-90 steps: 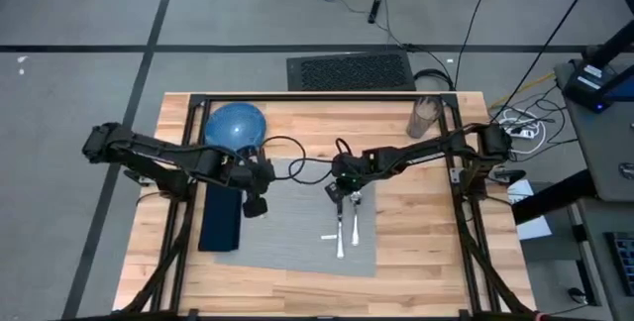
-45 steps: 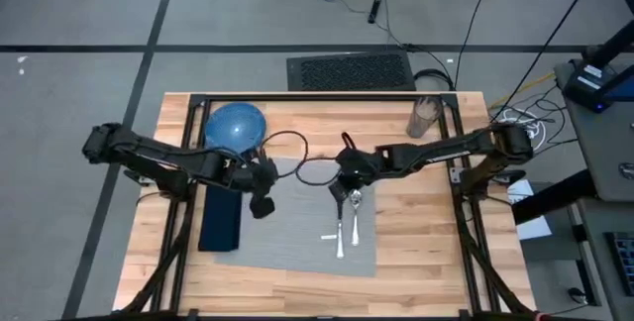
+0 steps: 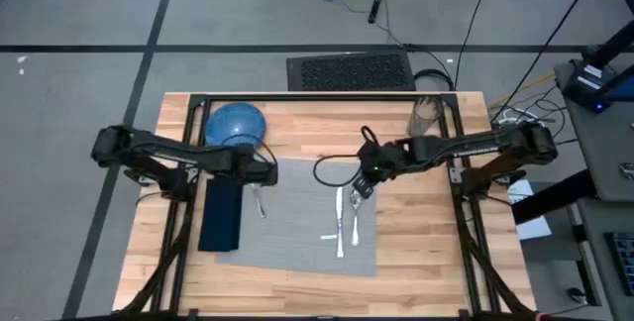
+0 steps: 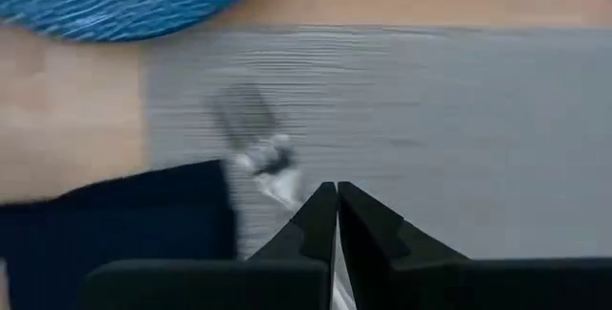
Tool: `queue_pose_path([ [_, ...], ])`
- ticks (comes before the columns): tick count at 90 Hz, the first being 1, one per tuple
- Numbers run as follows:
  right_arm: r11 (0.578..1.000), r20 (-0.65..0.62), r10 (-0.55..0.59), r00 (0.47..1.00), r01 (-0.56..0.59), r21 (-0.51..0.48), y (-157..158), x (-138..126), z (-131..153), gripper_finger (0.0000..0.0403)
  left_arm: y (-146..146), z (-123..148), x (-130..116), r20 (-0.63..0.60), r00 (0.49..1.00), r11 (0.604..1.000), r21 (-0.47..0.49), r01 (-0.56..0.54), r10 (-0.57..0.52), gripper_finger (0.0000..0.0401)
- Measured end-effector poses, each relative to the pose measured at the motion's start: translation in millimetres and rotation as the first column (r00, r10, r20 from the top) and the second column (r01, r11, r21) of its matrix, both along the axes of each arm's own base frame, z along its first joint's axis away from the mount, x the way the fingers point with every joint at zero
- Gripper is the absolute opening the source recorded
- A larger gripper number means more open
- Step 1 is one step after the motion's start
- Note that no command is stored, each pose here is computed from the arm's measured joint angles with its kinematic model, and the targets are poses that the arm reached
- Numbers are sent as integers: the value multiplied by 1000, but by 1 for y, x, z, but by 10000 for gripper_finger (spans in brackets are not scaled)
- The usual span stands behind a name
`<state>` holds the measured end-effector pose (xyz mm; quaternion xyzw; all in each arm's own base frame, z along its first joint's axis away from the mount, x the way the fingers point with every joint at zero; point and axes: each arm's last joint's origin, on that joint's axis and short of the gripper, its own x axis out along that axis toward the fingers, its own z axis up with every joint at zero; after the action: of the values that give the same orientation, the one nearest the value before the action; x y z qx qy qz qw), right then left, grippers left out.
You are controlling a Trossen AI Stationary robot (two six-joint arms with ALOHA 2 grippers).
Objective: Set table place
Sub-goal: Put the silver fork on top of the folded blue napkin
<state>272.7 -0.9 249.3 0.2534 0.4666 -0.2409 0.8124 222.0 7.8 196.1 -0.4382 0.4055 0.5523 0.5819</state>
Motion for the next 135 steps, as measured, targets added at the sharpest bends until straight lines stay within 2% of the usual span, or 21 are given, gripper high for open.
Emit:
queue_pose_path([
  [6,1000,-25,2,1000,-2,0,0,-2,-2,0,4,-8,4,-31,999,999,-48,-15,14,0],
  [15,1000,-42,-1,999,1,5,1,-4,-6,0,6,-19,8,-95,995,993,-117,11,-22,0],
  [28,1000,-59,-9,998,10,13,3,-7,-12,0,5,-30,11,-141,988,986,-165,32,-55,0],
  [38,1000,-67,9,998,-9,10,6,-8,-13,0,5,-33,14,-141,988,984,-174,34,-59,0],
  [53,1000,-66,25,998,-24,7,8,-7,-13,0,5,-34,20,-77,994,983,-173,61,-76,9],
  [62,1000,-66,25,997,-25,6,8,-7,-13,5,2,-34,21,-72,992,979,-184,91,-105,36],
  [80,999,-69,36,997,-36,2,8,-8,-13,27,-4,-34,21,-72,988,974,-189,124,-140,115],
  [87,999,-71,47,996,-48,-3,8,-7,-13,34,-4,-34,20,-85,983,972,-187,144,-162,132],
  [113,999,-67,50,997,-50,-7,8,-7,-13,41,-2,-35,20,-78,990,982,-158,104,-117,136],
  [135,999,-66,47,997,-47,-8,8,-7,-13,41,-4,-54,8,-76,995,979,-200,42,-58,136],
])
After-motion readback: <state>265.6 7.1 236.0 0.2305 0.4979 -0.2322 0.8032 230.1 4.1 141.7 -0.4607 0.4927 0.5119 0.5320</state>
